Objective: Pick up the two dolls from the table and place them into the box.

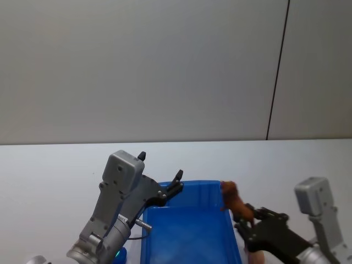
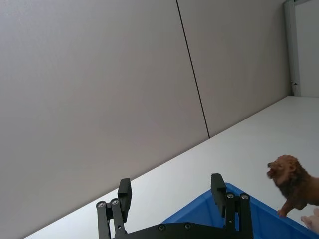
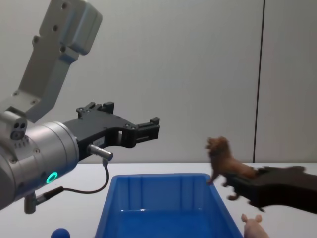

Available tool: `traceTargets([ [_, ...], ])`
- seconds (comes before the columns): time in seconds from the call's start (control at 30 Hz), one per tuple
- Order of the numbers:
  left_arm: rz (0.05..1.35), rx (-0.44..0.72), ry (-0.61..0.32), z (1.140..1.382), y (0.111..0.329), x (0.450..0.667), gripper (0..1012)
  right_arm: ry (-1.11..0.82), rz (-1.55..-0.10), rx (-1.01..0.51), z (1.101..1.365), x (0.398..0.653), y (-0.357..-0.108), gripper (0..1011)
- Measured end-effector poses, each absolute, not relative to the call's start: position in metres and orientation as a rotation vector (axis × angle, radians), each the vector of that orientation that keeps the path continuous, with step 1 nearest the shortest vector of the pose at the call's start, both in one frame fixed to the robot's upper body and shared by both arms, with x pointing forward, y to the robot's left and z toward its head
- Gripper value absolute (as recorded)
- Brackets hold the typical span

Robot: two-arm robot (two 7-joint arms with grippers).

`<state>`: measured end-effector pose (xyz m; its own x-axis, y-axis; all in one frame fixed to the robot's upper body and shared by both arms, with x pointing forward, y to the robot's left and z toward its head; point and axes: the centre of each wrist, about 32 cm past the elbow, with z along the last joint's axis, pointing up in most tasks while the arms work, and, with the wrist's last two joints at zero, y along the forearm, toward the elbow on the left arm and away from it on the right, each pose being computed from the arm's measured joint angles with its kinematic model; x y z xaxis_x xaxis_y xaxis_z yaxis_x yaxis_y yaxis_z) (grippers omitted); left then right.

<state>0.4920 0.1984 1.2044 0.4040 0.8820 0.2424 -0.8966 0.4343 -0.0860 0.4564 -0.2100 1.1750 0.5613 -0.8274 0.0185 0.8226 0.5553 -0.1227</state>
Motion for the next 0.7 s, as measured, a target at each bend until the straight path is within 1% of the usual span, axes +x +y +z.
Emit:
traceTargets([
  [0.2,1.124,0.061,-0.268,1.204,0.198,0.492,1001,0.044,-0.899,-0.11,1.178,0.466,-0.195,299],
  [0.27,1.124,0.061,-0.268,1.204,0.198,0.492,1001,0.046,-0.885,-0.108,1.178,0.468,-0.192,316],
  [0.3,1.124,0.061,-0.268,1.204,0.198,0.492,1001,0.048,-0.874,-0.106,1.179,0.47,-0.19,369],
  [0.37,1.124,0.061,-0.268,1.204,0.198,0.492,1001,0.052,-0.86,-0.105,1.179,0.473,-0.186,409],
  [0.47,1.124,0.061,-0.268,1.204,0.198,0.492,1001,0.059,-0.85,-0.105,1.178,0.476,-0.183,533],
  [0.5,1.124,0.061,-0.268,1.204,0.198,0.492,1001,0.06,-0.85,-0.105,1.178,0.477,-0.183,544],
  [0.53,1.124,0.061,-0.268,1.204,0.198,0.492,1001,0.061,-0.849,-0.106,1.178,0.477,-0.182,590],
  [0.57,1.124,0.061,-0.268,1.204,0.198,0.492,1001,0.063,-0.849,-0.106,1.178,0.478,-0.182,611],
  [0.63,1.124,0.061,-0.268,1.204,0.198,0.492,1001,0.066,-0.851,-0.106,1.178,0.479,-0.181,687],
  [0.7,1.124,0.061,-0.268,1.204,0.198,0.492,1001,0.068,-0.855,-0.107,1.178,0.48,-0.181,732],
])
